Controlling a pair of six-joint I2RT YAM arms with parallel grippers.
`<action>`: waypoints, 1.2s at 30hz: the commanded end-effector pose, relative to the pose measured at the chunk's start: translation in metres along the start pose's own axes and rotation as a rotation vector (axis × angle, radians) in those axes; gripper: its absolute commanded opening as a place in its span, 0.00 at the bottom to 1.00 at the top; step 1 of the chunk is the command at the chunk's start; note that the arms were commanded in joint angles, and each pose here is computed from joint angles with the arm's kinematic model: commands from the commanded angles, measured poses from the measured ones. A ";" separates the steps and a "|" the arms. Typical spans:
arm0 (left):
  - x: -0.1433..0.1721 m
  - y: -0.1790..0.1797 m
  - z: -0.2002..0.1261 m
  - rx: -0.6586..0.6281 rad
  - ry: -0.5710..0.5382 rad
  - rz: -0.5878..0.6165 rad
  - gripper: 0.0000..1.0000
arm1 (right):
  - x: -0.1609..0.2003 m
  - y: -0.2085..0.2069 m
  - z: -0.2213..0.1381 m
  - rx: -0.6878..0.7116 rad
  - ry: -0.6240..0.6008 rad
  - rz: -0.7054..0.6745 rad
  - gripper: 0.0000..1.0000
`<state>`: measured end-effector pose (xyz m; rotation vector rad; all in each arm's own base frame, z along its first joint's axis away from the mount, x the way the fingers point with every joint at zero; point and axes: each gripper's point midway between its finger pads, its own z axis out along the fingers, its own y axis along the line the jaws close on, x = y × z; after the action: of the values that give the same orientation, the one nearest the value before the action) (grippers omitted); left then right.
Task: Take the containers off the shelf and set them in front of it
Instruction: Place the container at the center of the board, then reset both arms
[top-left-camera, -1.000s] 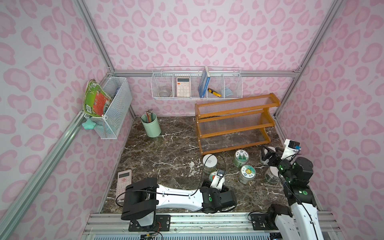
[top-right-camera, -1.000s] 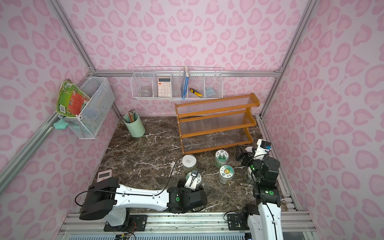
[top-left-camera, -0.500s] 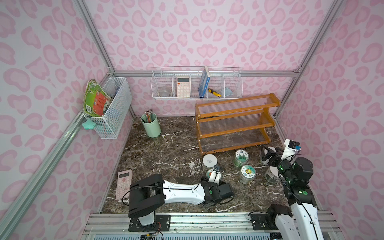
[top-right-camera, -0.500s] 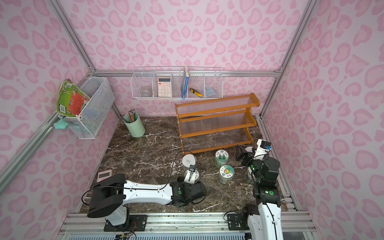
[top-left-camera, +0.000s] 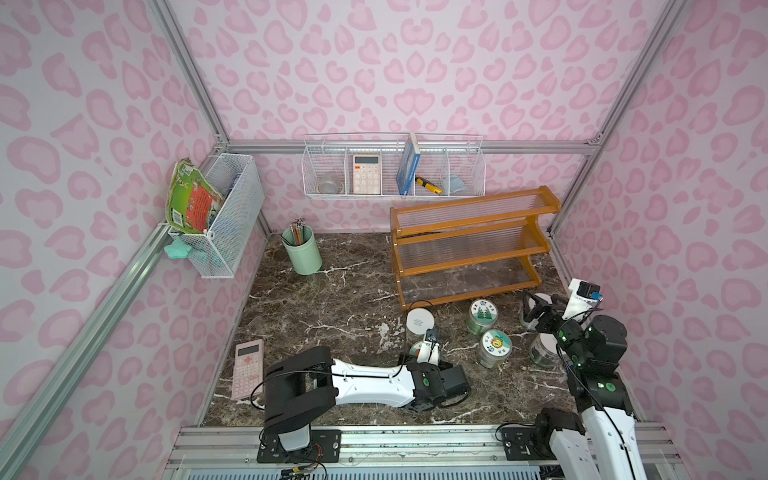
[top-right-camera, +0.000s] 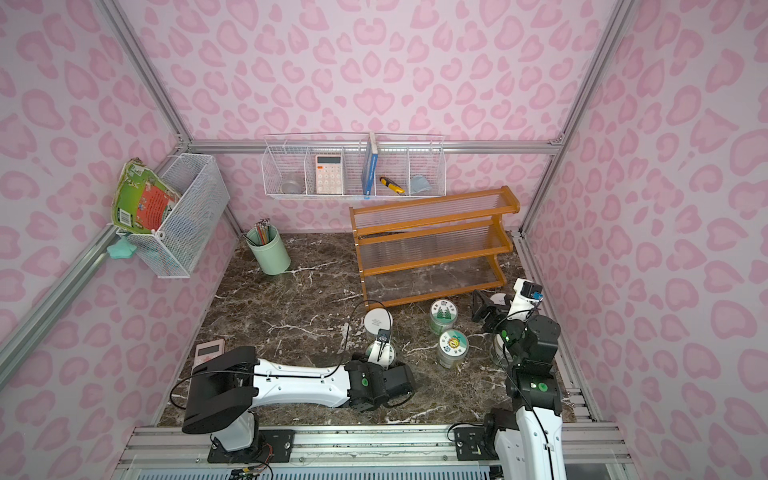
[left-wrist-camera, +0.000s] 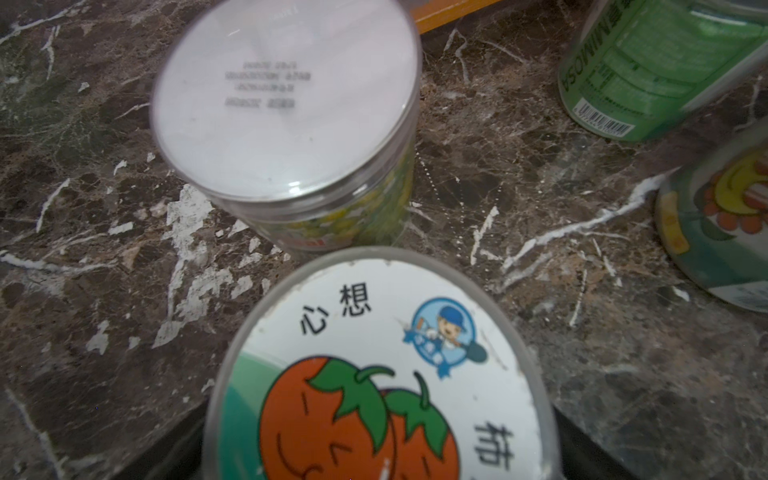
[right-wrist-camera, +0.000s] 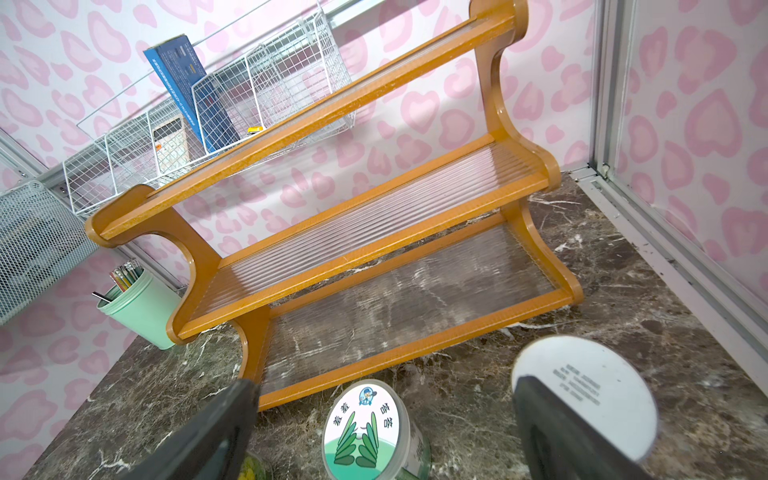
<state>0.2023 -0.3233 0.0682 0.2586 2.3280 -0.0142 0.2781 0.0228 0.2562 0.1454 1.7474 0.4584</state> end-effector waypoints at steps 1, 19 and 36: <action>0.000 0.006 -0.001 -0.035 -0.003 0.008 0.99 | -0.003 0.003 -0.001 -0.011 -0.011 -0.012 0.99; -0.059 0.031 -0.078 -0.190 -0.238 0.053 0.99 | -0.001 0.004 0.004 -0.032 -0.006 -0.001 0.99; -0.172 0.151 -0.088 -0.198 -0.474 -0.037 0.99 | -0.027 -0.014 0.043 0.019 -0.085 -0.117 0.99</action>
<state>0.2692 -0.1932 0.2423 0.0423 1.9089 0.1529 0.3211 0.0156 0.2539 0.1204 1.7466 0.4149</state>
